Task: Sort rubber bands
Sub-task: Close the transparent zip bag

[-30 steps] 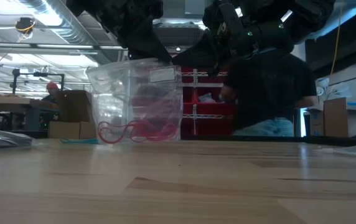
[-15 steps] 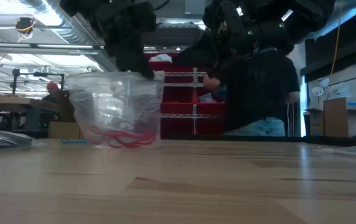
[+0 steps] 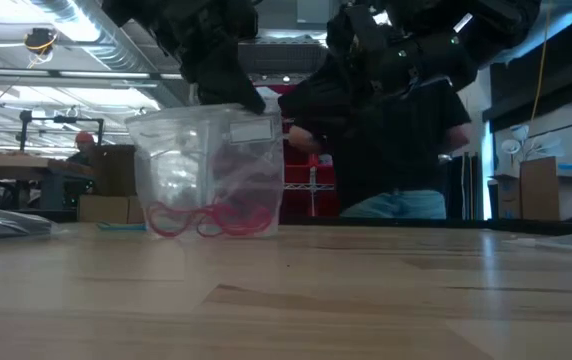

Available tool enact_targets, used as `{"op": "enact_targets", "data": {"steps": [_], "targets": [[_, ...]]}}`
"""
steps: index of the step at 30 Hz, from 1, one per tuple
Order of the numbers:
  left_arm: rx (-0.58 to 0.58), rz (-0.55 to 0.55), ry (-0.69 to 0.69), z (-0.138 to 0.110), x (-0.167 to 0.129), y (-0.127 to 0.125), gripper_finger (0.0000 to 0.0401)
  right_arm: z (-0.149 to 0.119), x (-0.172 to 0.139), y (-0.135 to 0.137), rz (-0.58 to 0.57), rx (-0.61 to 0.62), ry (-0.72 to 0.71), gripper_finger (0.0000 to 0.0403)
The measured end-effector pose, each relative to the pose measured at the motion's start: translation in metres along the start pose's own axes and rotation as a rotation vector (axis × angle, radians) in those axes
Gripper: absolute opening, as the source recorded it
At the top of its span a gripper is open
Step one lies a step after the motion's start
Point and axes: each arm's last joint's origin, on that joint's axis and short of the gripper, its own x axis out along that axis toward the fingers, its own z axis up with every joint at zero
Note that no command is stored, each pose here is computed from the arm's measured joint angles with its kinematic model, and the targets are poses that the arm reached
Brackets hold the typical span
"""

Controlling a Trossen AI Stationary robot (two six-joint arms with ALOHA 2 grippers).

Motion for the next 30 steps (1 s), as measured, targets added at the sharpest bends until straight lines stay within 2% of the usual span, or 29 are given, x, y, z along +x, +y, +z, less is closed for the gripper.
{"op": "enact_targets", "data": {"steps": [3,7,14,21,23,30], "targets": [[-0.004,-0.002,-0.007,0.0007,0.0,-0.0001,0.0006,0.0015,0.0,-0.0003,-0.027,-0.019,-0.019,0.0118],[-0.022,-0.006,-0.034,0.0033,-0.0001,-0.0004,0.0006,0.0054,-0.0002,-0.0001,-0.028,-0.028,-0.061,0.0123],[-0.031,-0.009,-0.055,0.0054,-0.0001,-0.0007,0.0006,0.0052,-0.0002,-0.0002,-0.036,-0.05,-0.06,0.0083],[-0.054,-0.007,-0.057,0.0055,-0.0002,-0.0006,0.0006,0.0044,-0.0001,-0.0004,-0.042,-0.074,-0.052,0.0013],[-0.059,-0.007,-0.067,0.0065,-0.0002,-0.0006,0.0006,0.0052,-0.0002,-0.0005,-0.052,-0.083,-0.061,0.0005],[-0.128,0.031,-0.103,0.0088,0.0,0.0011,0.0006,0.0055,-0.0009,-0.0001,-0.222,-0.098,-0.092,0.0001]]}}
